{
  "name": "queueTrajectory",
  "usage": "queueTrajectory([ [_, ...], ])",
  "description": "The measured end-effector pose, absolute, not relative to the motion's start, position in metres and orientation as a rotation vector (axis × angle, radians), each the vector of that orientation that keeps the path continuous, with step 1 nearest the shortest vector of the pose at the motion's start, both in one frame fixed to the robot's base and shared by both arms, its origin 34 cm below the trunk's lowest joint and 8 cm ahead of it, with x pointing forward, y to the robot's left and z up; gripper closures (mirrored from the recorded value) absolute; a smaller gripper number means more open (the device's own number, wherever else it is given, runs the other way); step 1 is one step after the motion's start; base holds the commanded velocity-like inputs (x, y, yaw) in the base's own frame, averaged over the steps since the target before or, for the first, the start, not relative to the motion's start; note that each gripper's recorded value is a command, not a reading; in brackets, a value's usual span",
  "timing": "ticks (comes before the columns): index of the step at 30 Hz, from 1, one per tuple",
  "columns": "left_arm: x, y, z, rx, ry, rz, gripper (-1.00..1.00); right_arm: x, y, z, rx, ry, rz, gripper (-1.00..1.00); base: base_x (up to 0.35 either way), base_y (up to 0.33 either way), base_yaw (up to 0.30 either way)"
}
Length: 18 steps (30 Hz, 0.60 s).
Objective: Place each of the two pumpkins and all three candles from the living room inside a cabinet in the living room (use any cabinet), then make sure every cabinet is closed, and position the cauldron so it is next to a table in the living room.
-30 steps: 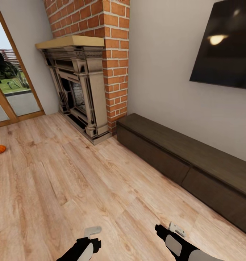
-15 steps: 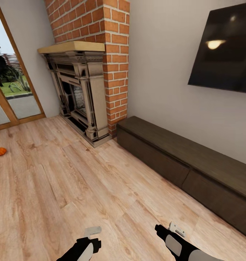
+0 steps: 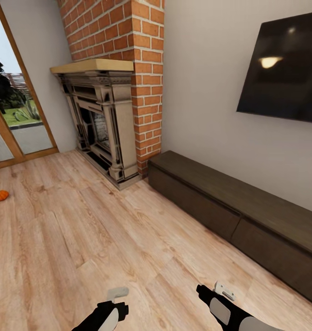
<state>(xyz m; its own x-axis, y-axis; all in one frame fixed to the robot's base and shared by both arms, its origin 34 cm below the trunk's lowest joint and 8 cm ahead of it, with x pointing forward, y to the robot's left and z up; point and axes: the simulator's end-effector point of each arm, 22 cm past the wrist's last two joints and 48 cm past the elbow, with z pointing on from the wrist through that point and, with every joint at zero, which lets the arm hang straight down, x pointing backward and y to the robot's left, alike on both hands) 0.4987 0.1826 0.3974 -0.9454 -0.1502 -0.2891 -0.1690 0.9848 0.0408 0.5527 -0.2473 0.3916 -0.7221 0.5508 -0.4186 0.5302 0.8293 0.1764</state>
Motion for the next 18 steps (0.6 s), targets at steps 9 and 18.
queueTrajectory([
  [9, 0.503, 0.183, 0.403, -0.233, 2.826, 0.093, -1.00, 0.557, -0.247, 0.398, 0.798, 2.535, 0.065, -1.00, 0.000, 0.000, 0.000],
  [18, 0.508, 0.183, 0.409, -0.233, 2.812, 0.091, -1.00, 0.562, -0.247, 0.404, 0.794, 2.521, 0.071, -1.00, 0.000, 0.000, 0.000],
])
